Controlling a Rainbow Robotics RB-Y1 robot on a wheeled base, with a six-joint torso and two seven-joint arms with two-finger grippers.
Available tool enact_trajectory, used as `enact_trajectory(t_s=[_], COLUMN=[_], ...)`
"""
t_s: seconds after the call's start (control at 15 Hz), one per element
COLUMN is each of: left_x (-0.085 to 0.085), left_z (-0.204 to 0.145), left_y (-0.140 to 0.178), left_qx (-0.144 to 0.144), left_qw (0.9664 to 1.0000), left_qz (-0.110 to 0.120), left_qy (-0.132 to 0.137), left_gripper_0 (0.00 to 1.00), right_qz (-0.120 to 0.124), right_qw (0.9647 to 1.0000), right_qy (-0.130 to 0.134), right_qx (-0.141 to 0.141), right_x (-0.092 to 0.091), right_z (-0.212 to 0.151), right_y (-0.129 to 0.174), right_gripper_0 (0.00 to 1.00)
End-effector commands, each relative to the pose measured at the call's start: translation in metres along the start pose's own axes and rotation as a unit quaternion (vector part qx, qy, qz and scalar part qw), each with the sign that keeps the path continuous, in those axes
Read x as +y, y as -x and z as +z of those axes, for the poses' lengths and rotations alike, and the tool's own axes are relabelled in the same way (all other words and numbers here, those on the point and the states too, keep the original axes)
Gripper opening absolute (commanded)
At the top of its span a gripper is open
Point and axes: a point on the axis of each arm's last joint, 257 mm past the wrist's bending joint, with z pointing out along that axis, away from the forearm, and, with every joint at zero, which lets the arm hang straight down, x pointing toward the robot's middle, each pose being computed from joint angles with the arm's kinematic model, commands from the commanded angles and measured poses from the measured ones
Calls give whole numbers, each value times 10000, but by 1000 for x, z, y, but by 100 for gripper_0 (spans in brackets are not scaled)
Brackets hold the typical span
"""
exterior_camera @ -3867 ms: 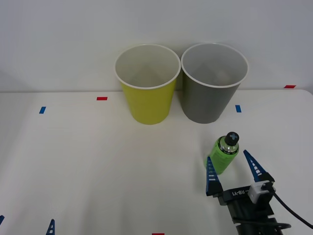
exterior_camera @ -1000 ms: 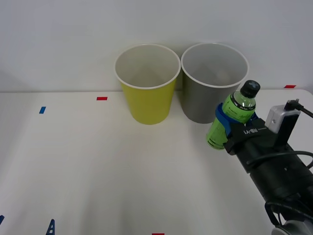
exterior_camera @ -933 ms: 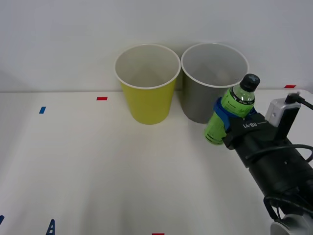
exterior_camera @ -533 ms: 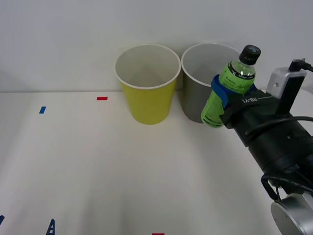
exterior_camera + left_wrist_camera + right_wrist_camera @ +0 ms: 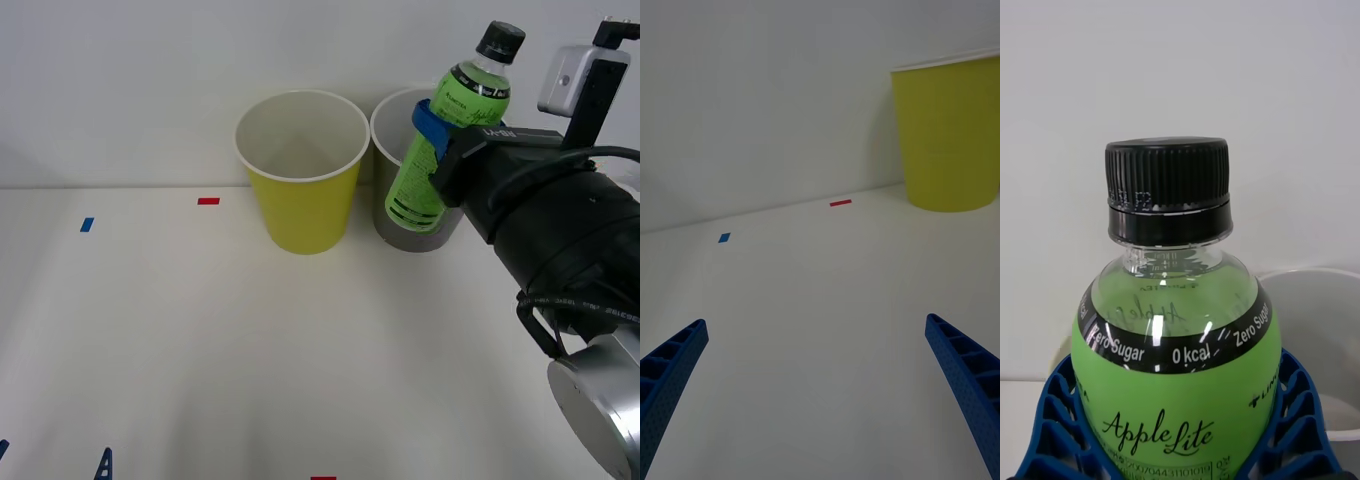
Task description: Put cans in the gray bin and PET bottles in the light green bin.
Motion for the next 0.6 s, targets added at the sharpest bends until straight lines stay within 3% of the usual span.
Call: enact_trajectory(t_s=[0.07, 0.27, 0.4, 0.6], left_x=[0, 0, 0, 0], left_z=[0, 0, 0, 0], left_y=[0, 0, 0, 0], left_qx=[0, 0, 0, 0], left_qw=[10000, 10000, 10000, 10000], left_qz=[0, 0, 0, 0], left_qy=[0, 0, 0, 0], left_gripper_0=[100, 100, 100, 100], right_qz=[82, -439, -392, -512], right_qw=[9988, 9963, 9953, 9934], right_qy=[489, 743, 887, 1025], right_qx=[42, 2, 79, 82], right_x=[34, 44, 47, 58], right_z=[16, 38, 52, 65], right_y=[37, 56, 62, 71], right_gripper_0=[0, 0, 0, 0])
